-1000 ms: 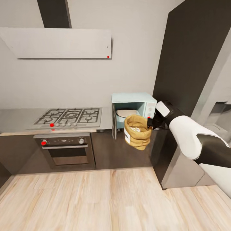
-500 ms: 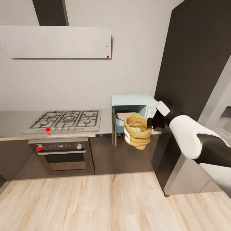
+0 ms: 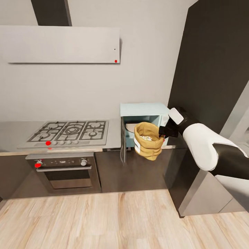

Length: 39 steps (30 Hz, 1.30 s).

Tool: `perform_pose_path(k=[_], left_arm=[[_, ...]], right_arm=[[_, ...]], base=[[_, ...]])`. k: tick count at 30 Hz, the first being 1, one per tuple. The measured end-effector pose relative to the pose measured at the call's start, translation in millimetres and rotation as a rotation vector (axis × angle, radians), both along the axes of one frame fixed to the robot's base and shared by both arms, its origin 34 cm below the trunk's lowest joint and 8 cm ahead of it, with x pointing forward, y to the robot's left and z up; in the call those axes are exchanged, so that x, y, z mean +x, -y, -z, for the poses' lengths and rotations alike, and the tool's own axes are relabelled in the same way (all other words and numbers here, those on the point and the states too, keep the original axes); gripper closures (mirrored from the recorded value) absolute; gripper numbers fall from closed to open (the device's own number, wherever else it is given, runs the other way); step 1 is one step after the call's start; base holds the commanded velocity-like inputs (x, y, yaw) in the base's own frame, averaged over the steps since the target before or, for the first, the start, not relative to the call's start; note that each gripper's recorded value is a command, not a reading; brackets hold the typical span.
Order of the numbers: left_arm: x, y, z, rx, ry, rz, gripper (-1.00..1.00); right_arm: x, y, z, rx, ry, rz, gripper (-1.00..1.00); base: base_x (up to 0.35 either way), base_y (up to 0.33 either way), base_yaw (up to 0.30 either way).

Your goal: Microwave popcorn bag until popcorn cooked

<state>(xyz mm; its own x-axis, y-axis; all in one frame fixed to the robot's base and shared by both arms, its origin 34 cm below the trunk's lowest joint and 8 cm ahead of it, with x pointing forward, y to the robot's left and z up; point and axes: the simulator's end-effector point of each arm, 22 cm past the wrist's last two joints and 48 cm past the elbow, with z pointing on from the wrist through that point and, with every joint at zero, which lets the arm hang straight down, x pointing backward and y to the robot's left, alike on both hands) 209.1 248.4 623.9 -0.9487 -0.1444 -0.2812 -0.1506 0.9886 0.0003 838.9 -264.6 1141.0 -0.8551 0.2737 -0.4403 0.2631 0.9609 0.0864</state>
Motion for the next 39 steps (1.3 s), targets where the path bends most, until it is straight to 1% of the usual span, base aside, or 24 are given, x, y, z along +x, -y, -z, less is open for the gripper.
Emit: perform_pose_path(k=[7, 17, 26, 35, 39], left_arm=[[-1.1, 0.1, 0.0, 0.000, -0.001, 0.000, -1.00], [2.1, -2.4, -0.3, 0.003, 0.004, 0.000, -1.00], [0.0, -0.1, 0.0, 0.000, 0.000, 0.000, -1.00], [2.1, -1.2, -0.3, 0.002, 0.004, 0.000, -1.00], [1.4, -1.2, -0.2, 0.001, 0.002, 0.000, -1.00]], right_arm=[[-0.6, 1.0, 1.6, -0.002, -0.002, 0.001, 1.00], [-1.3, 1.4, 1.3, -0.003, -0.002, 0.001, 1.00], [-0.8, 1.2, 2.0, -0.002, -0.003, 0.001, 1.00], [-1.4, 0.6, 1.4, -0.004, -0.003, 0.000, 1.00], [-2.2, 0.9, 3.2, -0.010, -0.008, -0.004, 1.00]], base=[[0.014, 0.000, 0.000], [0.294, 0.000, 0.000], [0.031, 0.000, 0.000], [0.288, 0.000, 0.000], [0.071, 0.000, 0.000]])
